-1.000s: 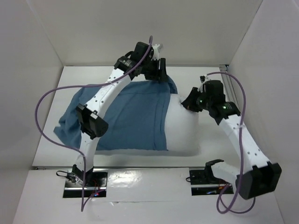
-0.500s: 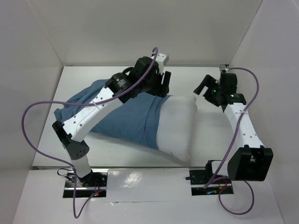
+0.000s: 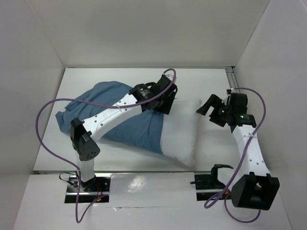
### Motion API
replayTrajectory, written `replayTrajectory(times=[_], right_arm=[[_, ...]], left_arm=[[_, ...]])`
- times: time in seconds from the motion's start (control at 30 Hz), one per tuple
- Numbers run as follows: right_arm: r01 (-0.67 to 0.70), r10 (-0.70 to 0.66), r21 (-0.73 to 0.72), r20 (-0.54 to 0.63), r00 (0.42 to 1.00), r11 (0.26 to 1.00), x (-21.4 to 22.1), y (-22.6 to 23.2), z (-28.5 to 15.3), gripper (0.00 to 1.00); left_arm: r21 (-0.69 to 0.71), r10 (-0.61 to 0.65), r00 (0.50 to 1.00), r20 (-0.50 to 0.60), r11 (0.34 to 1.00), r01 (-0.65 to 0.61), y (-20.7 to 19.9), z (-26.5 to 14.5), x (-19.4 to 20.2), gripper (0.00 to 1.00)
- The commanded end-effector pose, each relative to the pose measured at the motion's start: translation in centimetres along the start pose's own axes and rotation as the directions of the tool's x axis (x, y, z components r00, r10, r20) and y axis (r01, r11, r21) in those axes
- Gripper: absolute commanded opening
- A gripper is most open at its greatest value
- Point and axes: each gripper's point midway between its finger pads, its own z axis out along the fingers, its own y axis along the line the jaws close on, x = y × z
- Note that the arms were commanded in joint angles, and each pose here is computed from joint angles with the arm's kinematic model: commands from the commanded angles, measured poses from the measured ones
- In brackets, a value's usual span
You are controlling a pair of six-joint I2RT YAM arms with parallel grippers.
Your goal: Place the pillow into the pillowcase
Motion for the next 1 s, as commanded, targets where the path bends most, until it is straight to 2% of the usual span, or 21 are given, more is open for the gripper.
replayTrajectory(times=[0.0,0.07,0.2,0.23,0.27,0.37,0.4,0.43,0.5,0.53,0.6,0.63,0.73,0.77,0.83,0.9,0.93,0.97], right_arm=[[0.011,-0.015,-0.073,-0.06,0.998,0.997,2.1,0.9,-0.7,1.0],[0.005,-0.02,-0.136,-0.11,0.994,0.991,3.7,1.4,-0.7,1.0],[-0.023,-0.01,-0.207,-0.159,0.987,0.978,5.6,1.9,-0.4,0.96],[-0.031,-0.009,-0.227,-0.174,0.985,0.973,6.1,2.2,-0.3,0.91],[-0.05,0.004,-0.243,-0.189,0.982,0.969,6.9,2.1,0.0,0.85],[-0.096,0.026,-0.315,-0.219,0.975,0.944,8.4,3.6,0.7,0.48],[-0.06,-0.006,-0.384,-0.17,0.985,0.921,7.9,5.3,1.0,0.36],[-0.126,0.057,-0.411,-0.177,0.983,0.903,7.6,6.5,1.1,0.15],[-0.163,0.091,-0.474,-0.17,0.981,0.866,7.0,8.6,2.0,0.04],[-0.151,0.091,-0.566,-0.134,0.987,0.81,5.9,11.5,1.6,0.0],[-0.137,0.072,-0.615,-0.13,0.989,0.777,4.6,14.1,2.3,0.0],[-0.1,0.038,-0.635,-0.11,0.993,0.766,4.6,15.3,2.5,0.0],[-0.094,0.031,-0.625,-0.111,0.993,0.775,4.4,15.8,3.1,0.0],[-0.094,0.031,-0.625,-0.111,0.993,0.775,4.6,15.7,3.2,0.0],[-0.1,0.062,-0.606,-0.084,0.995,0.789,4.2,15.3,3.0,0.0],[-0.113,0.089,-0.587,-0.071,0.994,0.801,4.5,14.5,3.0,0.0],[-0.124,0.11,-0.573,-0.059,0.992,0.81,4.6,14.0,2.9,0.0],[-0.115,0.109,-0.566,-0.045,0.993,0.817,4.5,13.8,2.9,0.0]], left_arm=[[-0.034,-0.012,1.0,0.003,0.999,0.012,0.3,0.1,0.1,0.67],[-0.035,0.001,1.0,-0.012,0.999,-0.002,0.0,0.5,0.8,0.62],[0.0,0.005,1.0,-0.007,1.0,-0.005,-0.6,0.1,0.3,0.2],[0.015,0.001,1.0,-0.003,1.0,-0.001,-0.8,-0.4,0.0,0.0],[0.03,-0.001,1.0,-0.004,1.0,0.001,-1.1,-0.7,-0.2,0.0],[0.174,0.04,0.999,0.02,0.984,-0.043,-4.3,-2.4,-1.4,0.0],[0.285,0.058,0.998,0.014,0.957,-0.06,-6.5,-3.6,-1.3,0.0],[0.345,0.067,0.998,0.019,0.936,-0.07,-7.7,-4.1,-1.7,0.0],[0.502,0.059,0.996,0.059,0.861,-0.081,-11.3,-6.0,-3.5,0.0],[0.617,0.074,0.996,0.047,0.782,-0.087,-13.5,-7.5,-3.5,0.0],[0.728,0.055,0.993,0.102,0.676,-0.112,-15.8,-10.7,-5.9,0.0],[0.798,0.069,0.994,0.08,0.593,-0.106,-17.6,-11.1,-5.6,0.0],[0.883,0.057,0.992,0.11,0.453,-0.124,-18.9,-14.2,-6.7,0.0],[0.894,0.026,0.993,0.117,0.433,-0.116,-18.8,-14.3,-7.5,0.0],[0.87,0.012,0.998,0.065,0.488,-0.062,-17.5,-11.5,-7.2,0.0],[0.851,0.009,0.999,0.038,0.524,-0.038,-16.5,-10.8,-6.7,0.0],[0.826,-0.003,1.0,0.022,0.563,-0.017,-15.7,-9.7,-6.7,0.0],[0.811,-0.006,1.0,0.017,0.585,-0.01,-14.9,-9.1,-6.8,0.03]])
